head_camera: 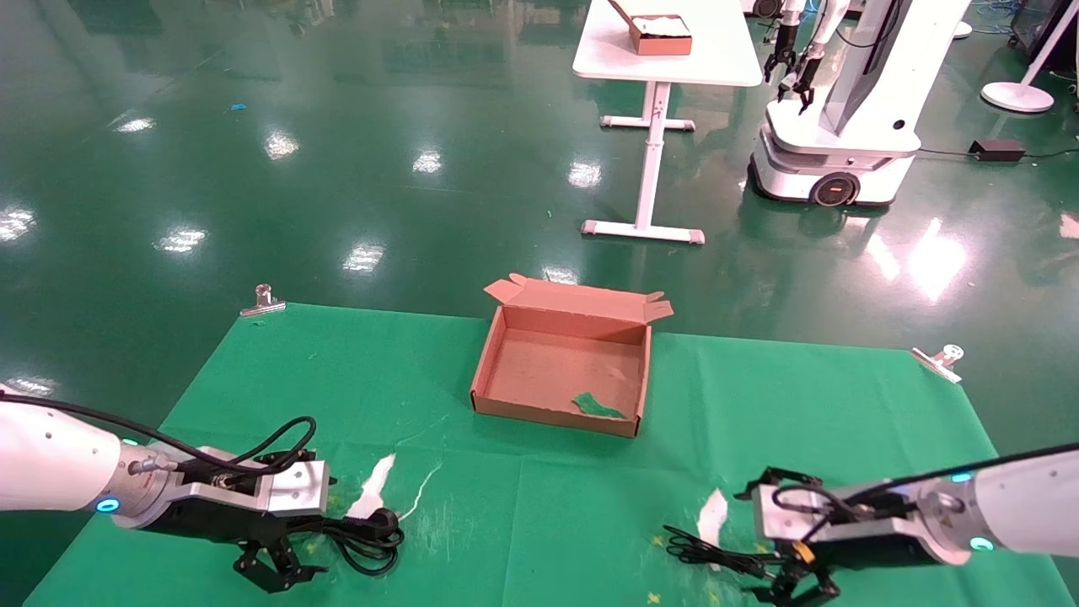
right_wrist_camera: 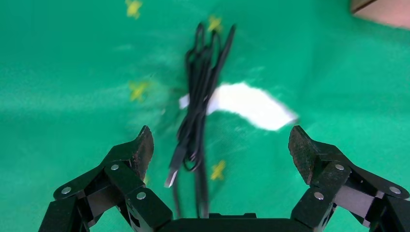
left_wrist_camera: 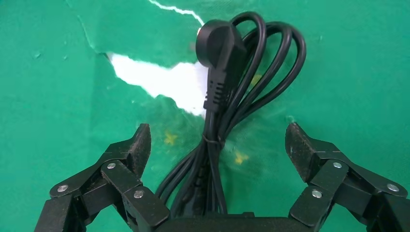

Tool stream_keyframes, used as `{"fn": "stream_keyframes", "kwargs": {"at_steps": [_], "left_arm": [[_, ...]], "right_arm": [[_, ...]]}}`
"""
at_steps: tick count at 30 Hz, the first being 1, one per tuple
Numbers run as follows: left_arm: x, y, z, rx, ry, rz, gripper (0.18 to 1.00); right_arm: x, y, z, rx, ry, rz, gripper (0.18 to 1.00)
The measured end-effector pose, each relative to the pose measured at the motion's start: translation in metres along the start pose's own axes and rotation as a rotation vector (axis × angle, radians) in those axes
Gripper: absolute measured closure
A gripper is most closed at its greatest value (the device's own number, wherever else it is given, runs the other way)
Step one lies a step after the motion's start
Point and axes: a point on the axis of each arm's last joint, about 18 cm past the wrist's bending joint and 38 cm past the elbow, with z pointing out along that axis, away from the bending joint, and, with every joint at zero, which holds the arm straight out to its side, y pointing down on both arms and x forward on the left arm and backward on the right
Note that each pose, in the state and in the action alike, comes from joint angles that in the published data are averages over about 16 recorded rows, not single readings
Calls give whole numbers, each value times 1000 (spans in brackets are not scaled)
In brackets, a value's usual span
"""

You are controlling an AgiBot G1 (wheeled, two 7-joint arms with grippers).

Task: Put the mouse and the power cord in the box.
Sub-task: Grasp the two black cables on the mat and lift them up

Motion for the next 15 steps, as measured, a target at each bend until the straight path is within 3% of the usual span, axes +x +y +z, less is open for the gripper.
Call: {"fn": "stream_keyframes", "kwargs": {"at_steps": [15], "left_arm": [[-1,17,4,-60,-23,6,184]], "right_arm": [[-1,7,2,-25,3,-10,178]]}}
